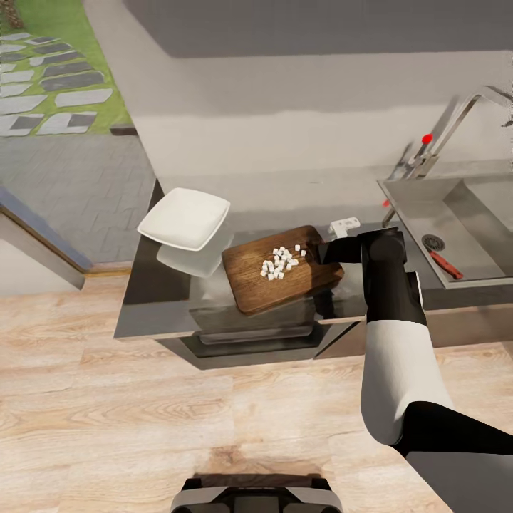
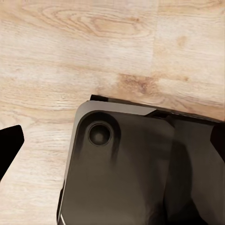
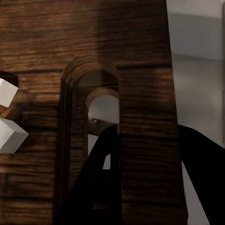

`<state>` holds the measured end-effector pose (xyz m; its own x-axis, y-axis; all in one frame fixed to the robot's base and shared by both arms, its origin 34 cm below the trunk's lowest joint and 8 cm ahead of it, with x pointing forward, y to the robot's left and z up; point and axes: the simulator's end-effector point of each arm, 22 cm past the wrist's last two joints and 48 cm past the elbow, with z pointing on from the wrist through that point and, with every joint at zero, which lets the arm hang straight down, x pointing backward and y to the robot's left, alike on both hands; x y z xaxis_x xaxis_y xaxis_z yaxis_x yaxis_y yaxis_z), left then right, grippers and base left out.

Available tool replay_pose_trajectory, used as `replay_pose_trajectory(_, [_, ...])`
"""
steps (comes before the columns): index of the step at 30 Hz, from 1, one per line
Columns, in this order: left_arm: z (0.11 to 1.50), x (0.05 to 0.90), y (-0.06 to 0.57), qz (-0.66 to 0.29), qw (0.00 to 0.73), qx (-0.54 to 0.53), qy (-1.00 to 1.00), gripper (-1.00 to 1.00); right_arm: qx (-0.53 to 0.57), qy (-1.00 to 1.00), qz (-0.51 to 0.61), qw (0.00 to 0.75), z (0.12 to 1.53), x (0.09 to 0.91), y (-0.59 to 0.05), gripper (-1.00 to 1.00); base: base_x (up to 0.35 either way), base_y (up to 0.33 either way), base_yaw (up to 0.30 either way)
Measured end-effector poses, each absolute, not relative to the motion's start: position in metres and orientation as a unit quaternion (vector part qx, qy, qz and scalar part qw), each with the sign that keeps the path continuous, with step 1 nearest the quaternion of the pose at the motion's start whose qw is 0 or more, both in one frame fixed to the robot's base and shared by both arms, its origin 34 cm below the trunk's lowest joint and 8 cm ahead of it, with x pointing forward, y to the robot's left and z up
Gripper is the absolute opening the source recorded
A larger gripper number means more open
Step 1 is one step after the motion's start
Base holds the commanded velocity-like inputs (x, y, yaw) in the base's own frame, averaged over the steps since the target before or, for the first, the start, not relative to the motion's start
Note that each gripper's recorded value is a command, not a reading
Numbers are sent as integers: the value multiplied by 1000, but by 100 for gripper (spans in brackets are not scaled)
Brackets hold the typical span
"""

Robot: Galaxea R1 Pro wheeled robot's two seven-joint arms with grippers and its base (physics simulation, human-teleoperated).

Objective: In the kitchen, take the Vidalia onion out of the sink, dice it on the chopping board with the paring knife, put the diced onion into the bowl on the countertop, then place both the paring knife and the chopping board into the sink.

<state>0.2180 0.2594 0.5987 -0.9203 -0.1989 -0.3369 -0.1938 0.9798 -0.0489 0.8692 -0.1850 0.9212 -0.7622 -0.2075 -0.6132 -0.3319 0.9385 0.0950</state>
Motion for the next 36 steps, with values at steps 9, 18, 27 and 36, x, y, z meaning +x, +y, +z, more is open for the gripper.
replay_pose_trajectory(9, [600,225,260,-8,181,-100,978,100,-145,931,98,320,932,870,-185,-100,0,0,0])
replay_pose_trajectory(18, [609,279,264,-8,242,-96,966,100,-146,929,97,326,943,871,-185,-100,0,0,0])
replay_pose_trajectory(27, [617,308,243,-32,271,-72,959,100,-146,927,96,333,953,872,-185,-100,0,0,0])
replay_pose_trajectory(36, [620,314,243,-32,279,-71,957,100,-147,924,95,339,964,873,-185,-100,0,0,0])
